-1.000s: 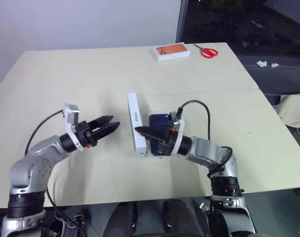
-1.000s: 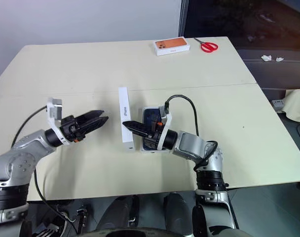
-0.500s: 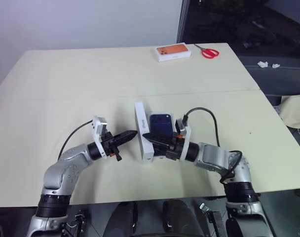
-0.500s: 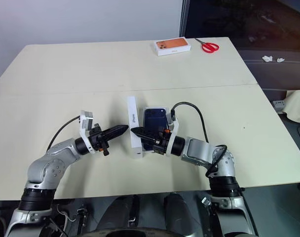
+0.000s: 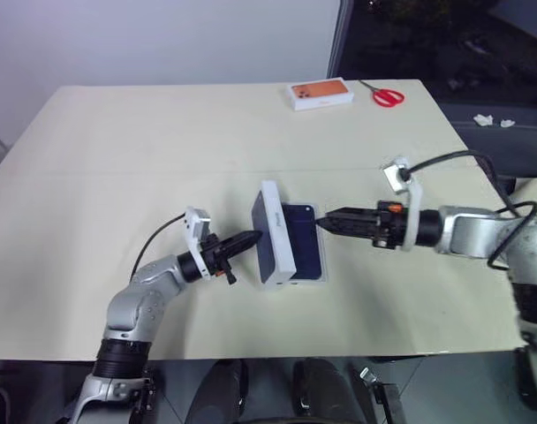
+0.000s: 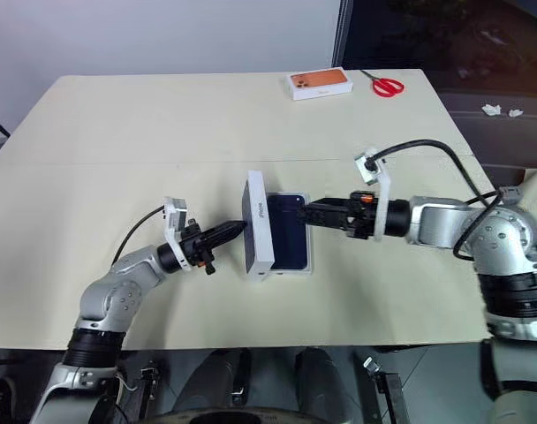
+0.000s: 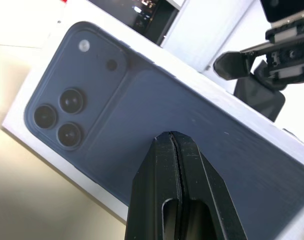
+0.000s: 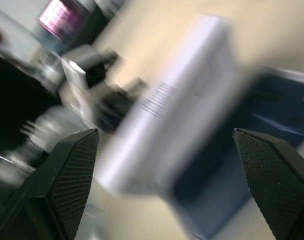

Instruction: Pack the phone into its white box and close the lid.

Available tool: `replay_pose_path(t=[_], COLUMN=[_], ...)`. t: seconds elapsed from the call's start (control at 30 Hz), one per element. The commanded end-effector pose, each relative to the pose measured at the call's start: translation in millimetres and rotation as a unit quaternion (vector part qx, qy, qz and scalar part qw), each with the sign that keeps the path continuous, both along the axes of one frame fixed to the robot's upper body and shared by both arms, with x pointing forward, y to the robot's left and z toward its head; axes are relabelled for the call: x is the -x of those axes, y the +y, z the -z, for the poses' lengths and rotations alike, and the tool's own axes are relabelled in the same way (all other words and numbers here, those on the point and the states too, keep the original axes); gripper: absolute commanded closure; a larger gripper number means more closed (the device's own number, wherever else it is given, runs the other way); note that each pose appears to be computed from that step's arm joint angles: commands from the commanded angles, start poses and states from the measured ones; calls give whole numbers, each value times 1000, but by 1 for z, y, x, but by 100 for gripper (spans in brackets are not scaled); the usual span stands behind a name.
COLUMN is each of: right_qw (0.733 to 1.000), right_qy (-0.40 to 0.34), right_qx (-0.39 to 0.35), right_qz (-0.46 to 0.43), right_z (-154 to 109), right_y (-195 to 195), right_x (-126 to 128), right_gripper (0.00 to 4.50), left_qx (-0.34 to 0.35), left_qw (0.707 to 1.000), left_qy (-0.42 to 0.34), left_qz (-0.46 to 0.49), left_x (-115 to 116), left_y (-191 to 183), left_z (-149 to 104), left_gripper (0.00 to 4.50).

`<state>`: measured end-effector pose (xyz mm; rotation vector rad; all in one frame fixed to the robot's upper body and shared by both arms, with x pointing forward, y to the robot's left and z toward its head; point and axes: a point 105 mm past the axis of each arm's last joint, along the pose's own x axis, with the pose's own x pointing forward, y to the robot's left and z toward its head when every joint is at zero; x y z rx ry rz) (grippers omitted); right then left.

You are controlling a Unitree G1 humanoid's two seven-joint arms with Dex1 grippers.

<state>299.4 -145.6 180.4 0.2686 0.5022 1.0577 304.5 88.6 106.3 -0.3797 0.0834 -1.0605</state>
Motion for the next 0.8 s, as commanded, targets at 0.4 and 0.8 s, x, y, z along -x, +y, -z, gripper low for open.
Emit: replay_pose_path(t=[0.4, 0.8], right_qw=[976, 952], right_qy=[-181, -245], right_qx=[115, 184], right_qz=[34, 9], right_z=[11, 26], right_y=[8, 8], right_x=[-36, -37], right_gripper=[4, 445], left_qx=[14, -87], left_qw=[999, 996], left_qy=[-35, 22], left_qz=[11, -12], left_x=[-9, 16], left_y=[-21, 36], left_z=[-18, -1], left_gripper=[450, 450])
